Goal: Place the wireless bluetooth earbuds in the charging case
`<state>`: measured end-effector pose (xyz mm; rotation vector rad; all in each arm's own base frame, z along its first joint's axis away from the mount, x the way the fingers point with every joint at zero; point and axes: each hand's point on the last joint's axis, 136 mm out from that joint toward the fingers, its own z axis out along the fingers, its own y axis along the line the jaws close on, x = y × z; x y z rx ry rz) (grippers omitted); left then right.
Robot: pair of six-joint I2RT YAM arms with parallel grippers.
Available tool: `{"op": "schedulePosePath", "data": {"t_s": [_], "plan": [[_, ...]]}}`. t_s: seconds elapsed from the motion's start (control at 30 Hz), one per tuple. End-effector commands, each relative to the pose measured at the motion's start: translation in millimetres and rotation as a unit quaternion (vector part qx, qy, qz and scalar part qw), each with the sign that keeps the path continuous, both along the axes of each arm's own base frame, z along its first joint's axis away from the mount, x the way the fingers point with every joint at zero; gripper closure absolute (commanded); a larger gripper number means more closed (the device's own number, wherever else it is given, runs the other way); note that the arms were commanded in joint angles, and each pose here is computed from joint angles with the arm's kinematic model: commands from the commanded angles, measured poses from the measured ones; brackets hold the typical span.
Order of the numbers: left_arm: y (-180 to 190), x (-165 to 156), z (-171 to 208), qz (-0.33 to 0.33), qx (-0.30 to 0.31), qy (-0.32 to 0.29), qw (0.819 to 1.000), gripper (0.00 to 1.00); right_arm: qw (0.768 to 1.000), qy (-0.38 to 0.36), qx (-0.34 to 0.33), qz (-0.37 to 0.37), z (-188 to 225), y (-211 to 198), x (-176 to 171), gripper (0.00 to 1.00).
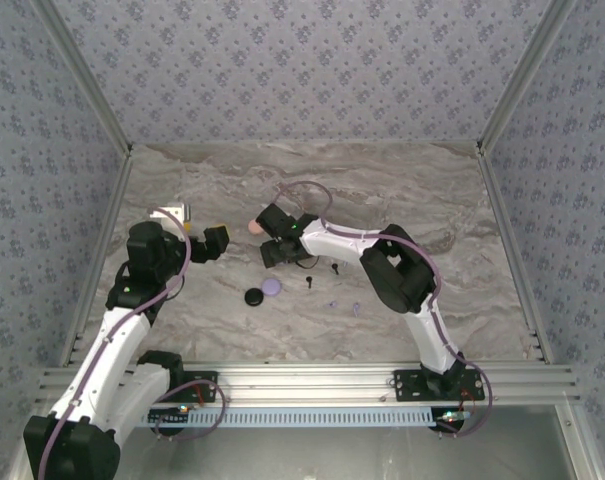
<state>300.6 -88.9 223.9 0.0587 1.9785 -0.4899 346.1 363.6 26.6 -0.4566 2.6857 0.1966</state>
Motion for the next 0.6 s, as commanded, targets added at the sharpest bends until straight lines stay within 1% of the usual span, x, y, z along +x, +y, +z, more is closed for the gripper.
{"op": "schedulePosePath", "data": {"t_s": [0.0,0.3,0.43,0.57], "plan": [[2,3,6,0.008,-0.003,-0.004,1.000,0.01,1.000,0.007,-0.025,0.000,0,-15,-9,0.24],[1,8,7,0.006,-0.005,-0.001,1.000,0.01,0.999,0.014,-0.030,0.000,-5,-23,-17,0.34],[-1,10,9,0.004,-0.008,-0.002,1.000,0.01,0.999,0.014,-0.034,-0.001,-6,-26,-17,0.36],[-1,11,8,0.004,-0.009,-0.001,1.000,0.01,1.000,0.016,-0.027,0.004,-6,-25,-15,0.43]]}}
